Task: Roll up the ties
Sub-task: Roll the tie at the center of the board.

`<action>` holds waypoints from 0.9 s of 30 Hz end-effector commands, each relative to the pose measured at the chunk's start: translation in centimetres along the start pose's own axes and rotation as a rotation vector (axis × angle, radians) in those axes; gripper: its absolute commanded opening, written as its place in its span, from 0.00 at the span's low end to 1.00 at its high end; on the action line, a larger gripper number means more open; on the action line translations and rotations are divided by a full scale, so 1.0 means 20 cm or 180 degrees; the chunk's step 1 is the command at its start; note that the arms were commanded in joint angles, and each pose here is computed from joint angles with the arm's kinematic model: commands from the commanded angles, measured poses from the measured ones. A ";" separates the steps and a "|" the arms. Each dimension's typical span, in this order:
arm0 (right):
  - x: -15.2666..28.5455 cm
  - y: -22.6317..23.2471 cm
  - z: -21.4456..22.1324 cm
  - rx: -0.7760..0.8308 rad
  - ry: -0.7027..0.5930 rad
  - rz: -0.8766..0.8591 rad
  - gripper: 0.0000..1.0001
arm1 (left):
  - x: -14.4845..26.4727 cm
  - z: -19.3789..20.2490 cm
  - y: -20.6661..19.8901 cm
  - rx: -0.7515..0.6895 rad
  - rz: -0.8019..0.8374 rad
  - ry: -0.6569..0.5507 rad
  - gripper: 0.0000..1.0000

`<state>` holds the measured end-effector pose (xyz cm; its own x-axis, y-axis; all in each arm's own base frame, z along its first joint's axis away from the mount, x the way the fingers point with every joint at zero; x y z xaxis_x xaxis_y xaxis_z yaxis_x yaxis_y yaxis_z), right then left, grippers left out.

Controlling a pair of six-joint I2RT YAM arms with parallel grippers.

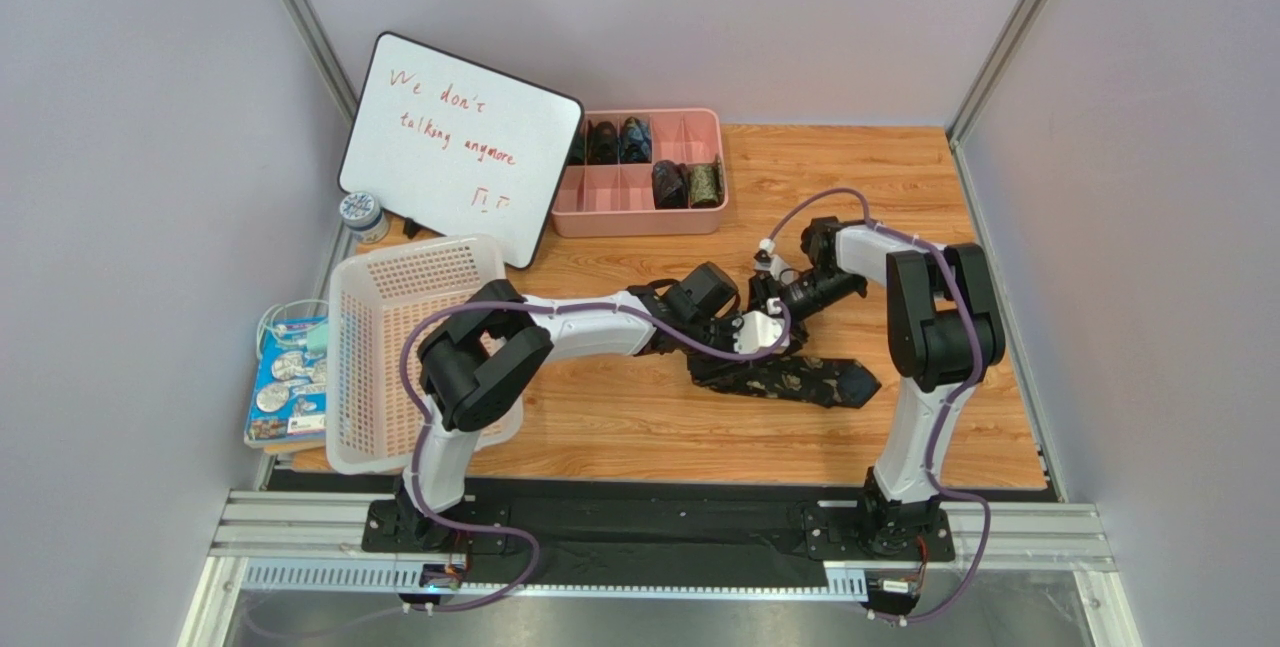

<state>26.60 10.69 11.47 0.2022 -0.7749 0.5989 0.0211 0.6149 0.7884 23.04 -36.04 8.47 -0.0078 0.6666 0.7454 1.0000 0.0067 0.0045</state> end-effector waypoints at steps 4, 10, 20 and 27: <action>-0.10 0.02 0.00 0.0153 0.0030 -0.0067 0.39 | -0.05 0.42 -0.17 0.0631 0.0450 0.1148 0.28; -0.13 -0.08 -0.04 0.0117 0.0033 0.0378 0.04 | -0.01 0.42 -0.14 0.0791 0.0361 0.1080 0.33; -0.19 0.00 -0.29 0.0513 -0.0058 0.0763 0.00 | 0.06 0.39 -0.09 0.1098 -0.0147 0.0842 0.26; -0.15 0.06 -0.27 0.0565 0.0018 0.0647 0.00 | 0.06 0.43 -0.06 0.1237 -0.0422 0.0965 0.27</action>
<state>30.15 15.18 11.54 0.2527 -0.7029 0.6649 -0.0789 0.6699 0.7382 24.59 -32.77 8.61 -0.1598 0.6324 0.7580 0.9603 0.2775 -0.0291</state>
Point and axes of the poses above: each gripper's point midway between its finger pads, its own x axis back along the fingers, its own y axis along the line the jaws close on, z = x × y, the point moved 9 cm from there along x, back along the fingers
